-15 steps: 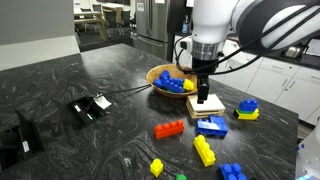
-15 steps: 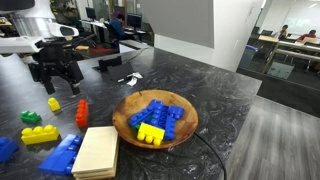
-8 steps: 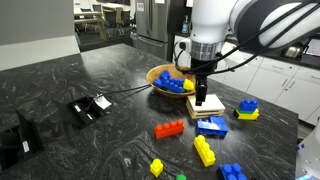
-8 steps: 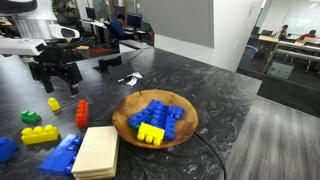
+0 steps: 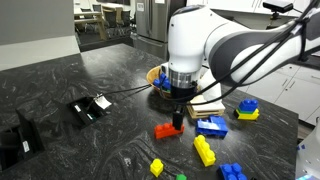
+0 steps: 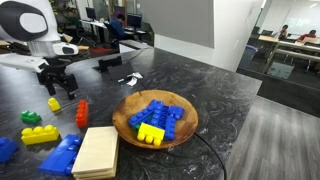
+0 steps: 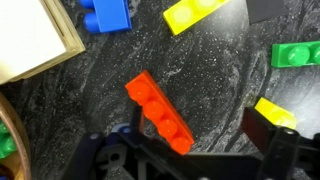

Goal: Pick the small yellow block on the counter and put it in the bowl

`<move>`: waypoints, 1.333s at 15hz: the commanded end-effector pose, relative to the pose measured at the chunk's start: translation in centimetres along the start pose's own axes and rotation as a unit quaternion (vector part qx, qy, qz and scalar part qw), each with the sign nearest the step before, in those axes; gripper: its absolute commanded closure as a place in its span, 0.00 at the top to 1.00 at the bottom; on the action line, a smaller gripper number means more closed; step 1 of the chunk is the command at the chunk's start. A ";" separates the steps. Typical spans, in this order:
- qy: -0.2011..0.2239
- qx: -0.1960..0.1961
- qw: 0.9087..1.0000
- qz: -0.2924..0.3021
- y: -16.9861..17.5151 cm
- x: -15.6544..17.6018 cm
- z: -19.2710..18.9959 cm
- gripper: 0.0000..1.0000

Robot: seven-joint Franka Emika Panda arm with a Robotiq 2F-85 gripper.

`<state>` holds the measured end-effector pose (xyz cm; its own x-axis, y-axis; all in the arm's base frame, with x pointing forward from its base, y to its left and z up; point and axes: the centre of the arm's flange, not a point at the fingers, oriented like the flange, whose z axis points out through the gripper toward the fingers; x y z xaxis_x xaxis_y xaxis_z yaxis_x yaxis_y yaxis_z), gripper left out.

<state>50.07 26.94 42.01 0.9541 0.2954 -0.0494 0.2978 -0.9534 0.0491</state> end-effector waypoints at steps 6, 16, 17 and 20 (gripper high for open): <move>0.007 -0.012 1.000 0.005 -0.7 0.7 -0.1 1.00; 0.003 -0.037 0.979 -0.198 -7.3 1.2 1.5 1.00; 0.007 -0.041 0.974 -0.225 -8.0 1.1 1.5 1.00; 0.030 -0.052 0.952 -0.301 -9.6 1.8 1.7 1.00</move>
<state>47.87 35.51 39.96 0.7127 0.6978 -0.0721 0.7011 -0.7049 0.1082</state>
